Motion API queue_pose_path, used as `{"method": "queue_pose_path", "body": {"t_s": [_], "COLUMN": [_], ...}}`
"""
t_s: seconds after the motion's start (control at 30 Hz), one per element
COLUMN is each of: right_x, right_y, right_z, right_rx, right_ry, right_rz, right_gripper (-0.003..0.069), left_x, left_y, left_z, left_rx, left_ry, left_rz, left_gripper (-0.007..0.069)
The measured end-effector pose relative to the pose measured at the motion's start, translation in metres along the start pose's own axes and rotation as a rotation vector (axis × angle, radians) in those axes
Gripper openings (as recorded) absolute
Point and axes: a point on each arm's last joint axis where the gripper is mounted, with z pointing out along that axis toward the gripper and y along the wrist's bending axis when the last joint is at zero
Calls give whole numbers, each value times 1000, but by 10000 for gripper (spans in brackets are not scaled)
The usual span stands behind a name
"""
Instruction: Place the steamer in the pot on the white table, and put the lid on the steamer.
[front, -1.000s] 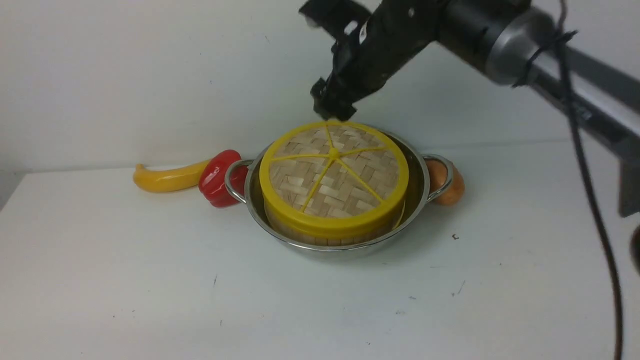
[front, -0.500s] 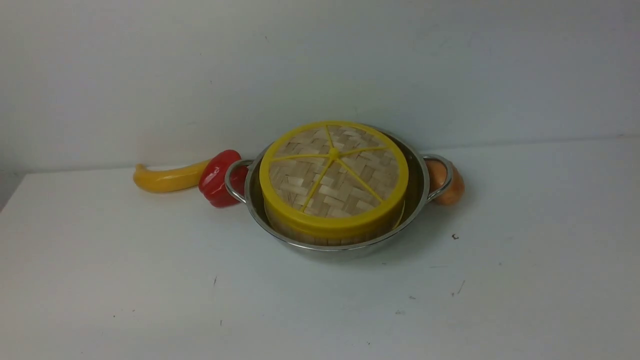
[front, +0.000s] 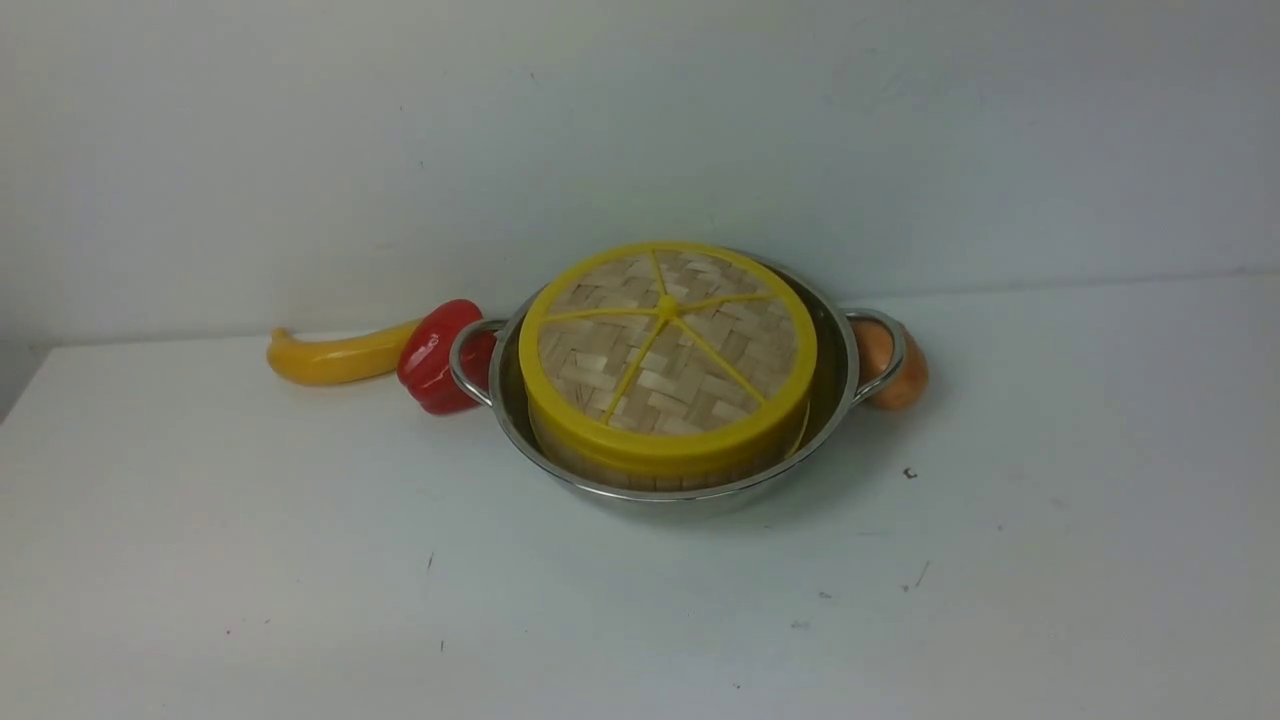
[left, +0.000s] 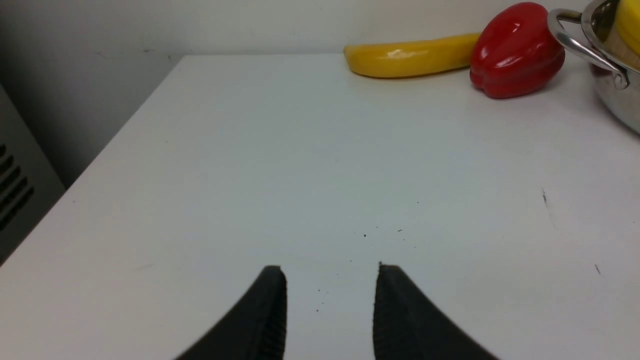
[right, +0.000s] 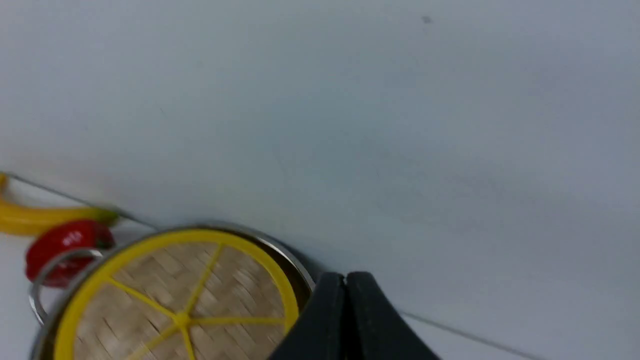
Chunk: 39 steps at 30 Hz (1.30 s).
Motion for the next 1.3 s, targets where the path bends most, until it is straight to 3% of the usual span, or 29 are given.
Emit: {"method": "queue_pose_path", "body": {"t_s": [0.2, 0.23, 0.43, 0.53, 0.73, 0.97, 1.3], "right_x": [85, 125, 244, 293, 350, 390, 416], "right_y": [-28, -42, -70, -72, -60, -47, -47], "right_z": [-40, -52, -79, -87, -96, -100, -88], "right_rx": [1, 23, 134, 193, 243, 249, 284], "right_ry": [-57, -66, -149, -269, -455, -581, -452], "right_rz": [97, 167, 365, 355, 261, 261, 345], "right_gripper": [28, 32, 50, 57, 69, 80, 99], "left_x": [0, 0, 0, 0, 0, 0, 0], "left_y": [0, 0, 0, 0, 0, 0, 0], "left_z": [0, 0, 0, 0, 0, 0, 0], "left_rx": [0, 0, 0, 0, 0, 0, 0], "left_ry": [0, 0, 0, 0, 0, 0, 0], "left_rz": [0, 0, 0, 0, 0, 0, 0], "left_gripper": [241, 241, 241, 241, 241, 241, 241]}}
